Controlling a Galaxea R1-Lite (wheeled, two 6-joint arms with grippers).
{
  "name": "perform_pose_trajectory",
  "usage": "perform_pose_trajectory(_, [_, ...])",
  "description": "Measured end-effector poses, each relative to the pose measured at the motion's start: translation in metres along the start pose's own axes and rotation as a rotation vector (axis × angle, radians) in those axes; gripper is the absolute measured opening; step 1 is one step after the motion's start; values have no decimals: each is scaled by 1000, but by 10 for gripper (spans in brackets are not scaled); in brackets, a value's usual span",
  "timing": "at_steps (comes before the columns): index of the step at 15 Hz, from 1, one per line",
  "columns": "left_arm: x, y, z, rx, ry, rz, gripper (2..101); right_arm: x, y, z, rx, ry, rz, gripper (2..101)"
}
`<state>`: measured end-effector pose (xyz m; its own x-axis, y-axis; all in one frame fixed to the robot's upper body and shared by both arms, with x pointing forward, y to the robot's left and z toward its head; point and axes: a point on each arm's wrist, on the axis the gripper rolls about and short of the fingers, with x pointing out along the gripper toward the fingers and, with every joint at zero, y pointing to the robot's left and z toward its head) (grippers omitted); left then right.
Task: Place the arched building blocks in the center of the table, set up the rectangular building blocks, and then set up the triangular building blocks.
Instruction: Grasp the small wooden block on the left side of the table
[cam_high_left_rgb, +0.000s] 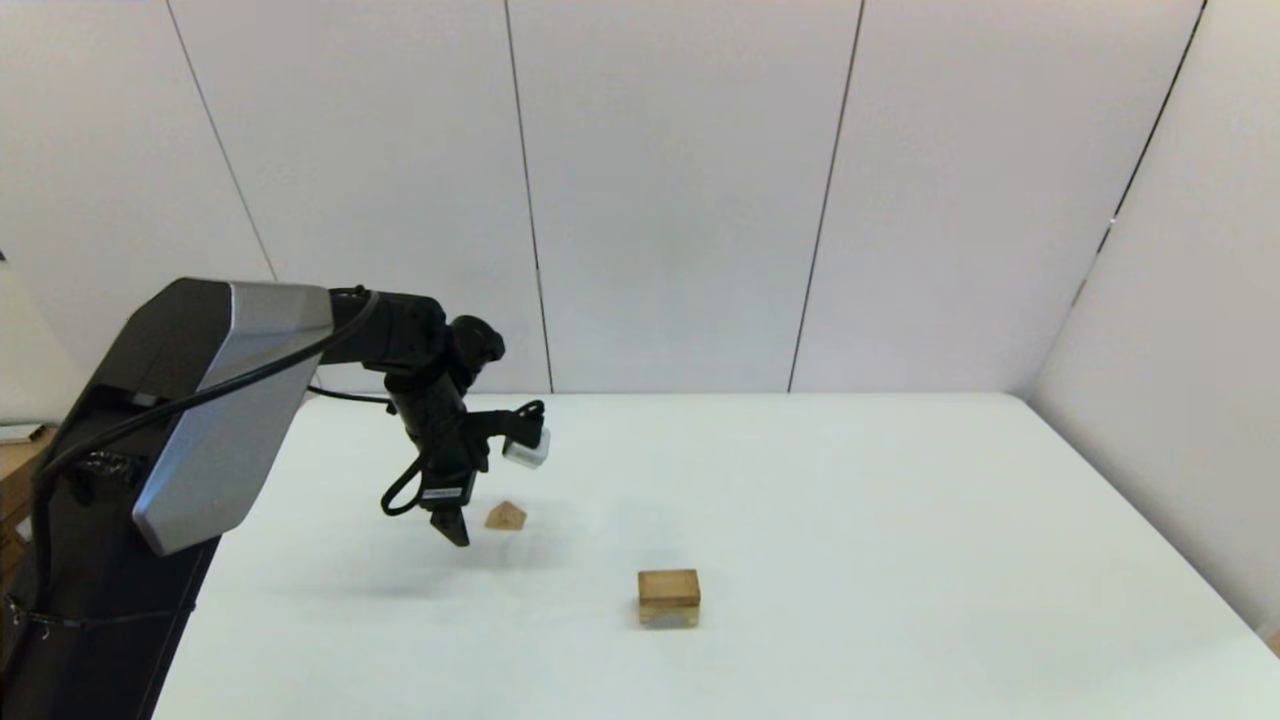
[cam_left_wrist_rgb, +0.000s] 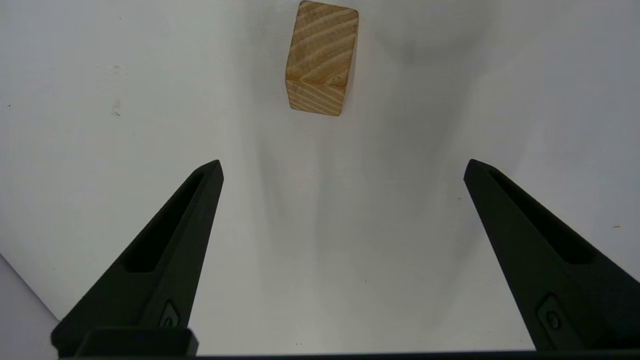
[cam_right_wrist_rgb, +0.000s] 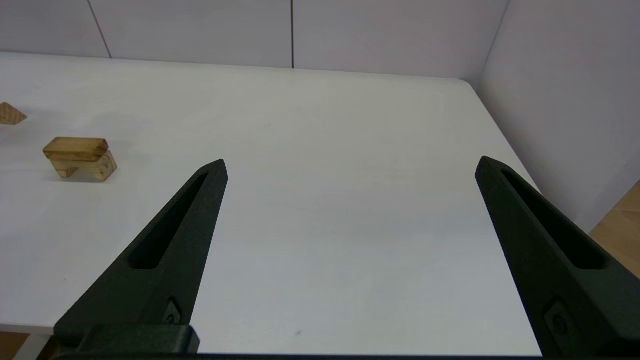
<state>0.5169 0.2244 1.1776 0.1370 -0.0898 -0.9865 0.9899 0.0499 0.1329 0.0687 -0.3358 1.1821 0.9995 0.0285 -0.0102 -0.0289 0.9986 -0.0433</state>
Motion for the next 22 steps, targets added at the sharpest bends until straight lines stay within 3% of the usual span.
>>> perform_pose_trajectory(22, [26,-2,23,31,-7,-10,978,0,0,0,0,-1,0,980])
